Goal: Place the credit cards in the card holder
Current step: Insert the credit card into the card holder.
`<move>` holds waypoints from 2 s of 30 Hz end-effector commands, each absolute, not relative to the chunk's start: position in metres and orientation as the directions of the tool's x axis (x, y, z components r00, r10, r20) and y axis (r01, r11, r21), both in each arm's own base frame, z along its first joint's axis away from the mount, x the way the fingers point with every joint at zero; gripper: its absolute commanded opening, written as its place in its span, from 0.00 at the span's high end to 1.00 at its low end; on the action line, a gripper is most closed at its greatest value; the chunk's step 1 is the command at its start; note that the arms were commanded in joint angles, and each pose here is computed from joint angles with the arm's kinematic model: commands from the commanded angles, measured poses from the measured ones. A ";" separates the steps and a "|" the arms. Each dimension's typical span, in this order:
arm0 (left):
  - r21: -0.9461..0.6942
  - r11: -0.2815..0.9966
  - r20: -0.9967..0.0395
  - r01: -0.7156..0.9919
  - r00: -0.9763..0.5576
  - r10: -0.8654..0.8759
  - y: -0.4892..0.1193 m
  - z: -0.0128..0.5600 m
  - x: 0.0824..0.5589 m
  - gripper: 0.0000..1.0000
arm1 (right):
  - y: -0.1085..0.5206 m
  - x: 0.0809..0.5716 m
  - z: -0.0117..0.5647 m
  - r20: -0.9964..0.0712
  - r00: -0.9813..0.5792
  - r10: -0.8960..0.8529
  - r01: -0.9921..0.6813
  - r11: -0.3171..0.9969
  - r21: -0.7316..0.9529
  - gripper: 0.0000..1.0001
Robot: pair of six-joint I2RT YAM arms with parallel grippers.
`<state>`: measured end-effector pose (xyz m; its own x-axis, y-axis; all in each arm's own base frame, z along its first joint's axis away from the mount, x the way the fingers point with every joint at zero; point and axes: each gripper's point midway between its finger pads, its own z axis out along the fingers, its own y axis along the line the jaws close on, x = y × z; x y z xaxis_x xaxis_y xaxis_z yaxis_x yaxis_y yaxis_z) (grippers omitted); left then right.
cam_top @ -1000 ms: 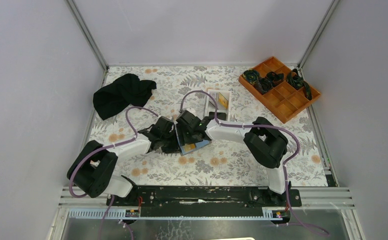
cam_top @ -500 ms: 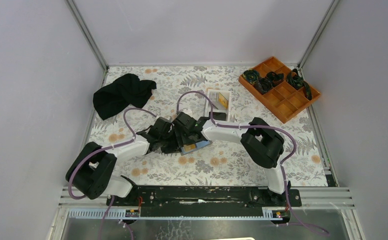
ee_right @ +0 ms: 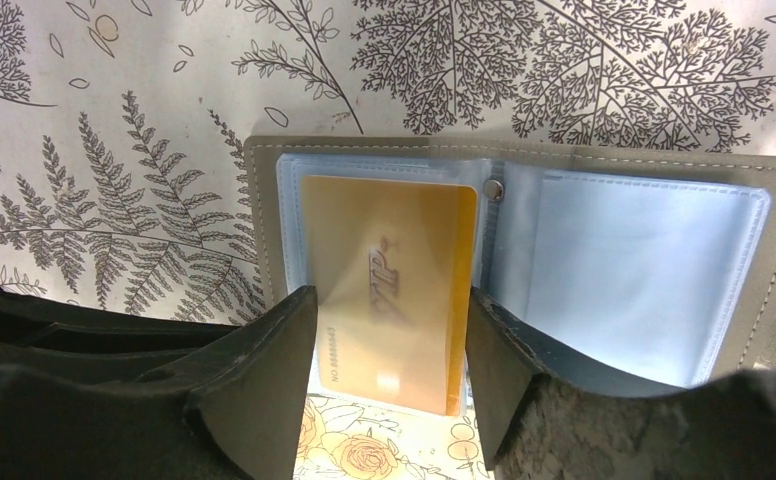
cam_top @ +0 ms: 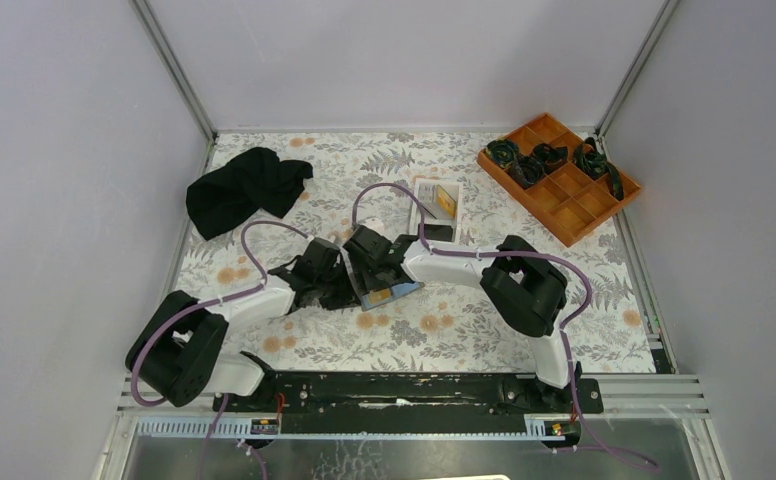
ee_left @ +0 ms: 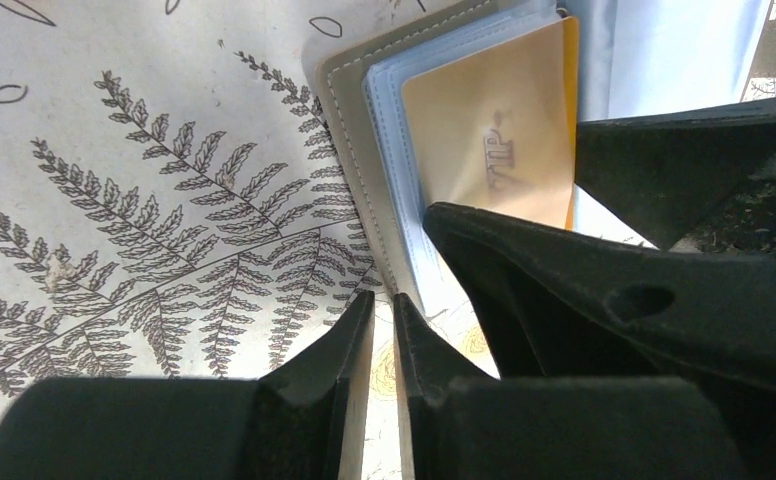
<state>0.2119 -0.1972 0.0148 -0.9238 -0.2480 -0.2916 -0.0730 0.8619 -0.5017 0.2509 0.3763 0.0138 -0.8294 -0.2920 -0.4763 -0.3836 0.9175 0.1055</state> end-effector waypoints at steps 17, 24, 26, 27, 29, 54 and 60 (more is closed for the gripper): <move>-0.503 0.855 -0.333 -0.125 -0.885 -0.326 -0.188 0.020 0.225 0.81 | 0.344 0.229 -0.003 -0.393 -0.830 -0.395 -0.424 0.906 -0.013 0.30; -0.497 0.857 -0.353 -0.139 -0.869 -0.346 -0.182 0.028 0.230 0.81 | 0.348 0.239 0.014 -0.432 -0.813 -0.391 -0.427 0.904 -0.015 0.28; -0.494 0.858 -0.357 -0.142 -0.867 -0.349 -0.181 0.030 0.232 0.81 | 0.349 0.240 0.018 -0.437 -0.808 -0.394 -0.430 0.902 -0.018 0.25; -0.493 0.858 -0.359 -0.143 -0.865 -0.350 -0.180 0.031 0.233 0.80 | 0.349 0.242 0.020 -0.442 -0.806 -0.393 -0.429 0.903 -0.019 0.25; -0.490 0.860 -0.363 -0.144 -0.863 -0.352 -0.180 0.033 0.235 0.80 | 0.351 0.244 0.025 -0.455 -0.801 -0.390 -0.431 0.902 -0.015 0.23; -0.478 0.860 -0.407 -0.179 -0.822 -0.398 -0.173 0.052 0.255 0.78 | 0.372 0.274 0.094 -0.575 -0.727 -0.375 -0.488 0.871 0.050 0.10; -0.480 0.857 -0.423 -0.187 -0.806 -0.413 -0.171 0.060 0.265 0.78 | 0.371 0.283 0.113 -0.607 -0.707 -0.363 -0.491 0.870 0.052 0.11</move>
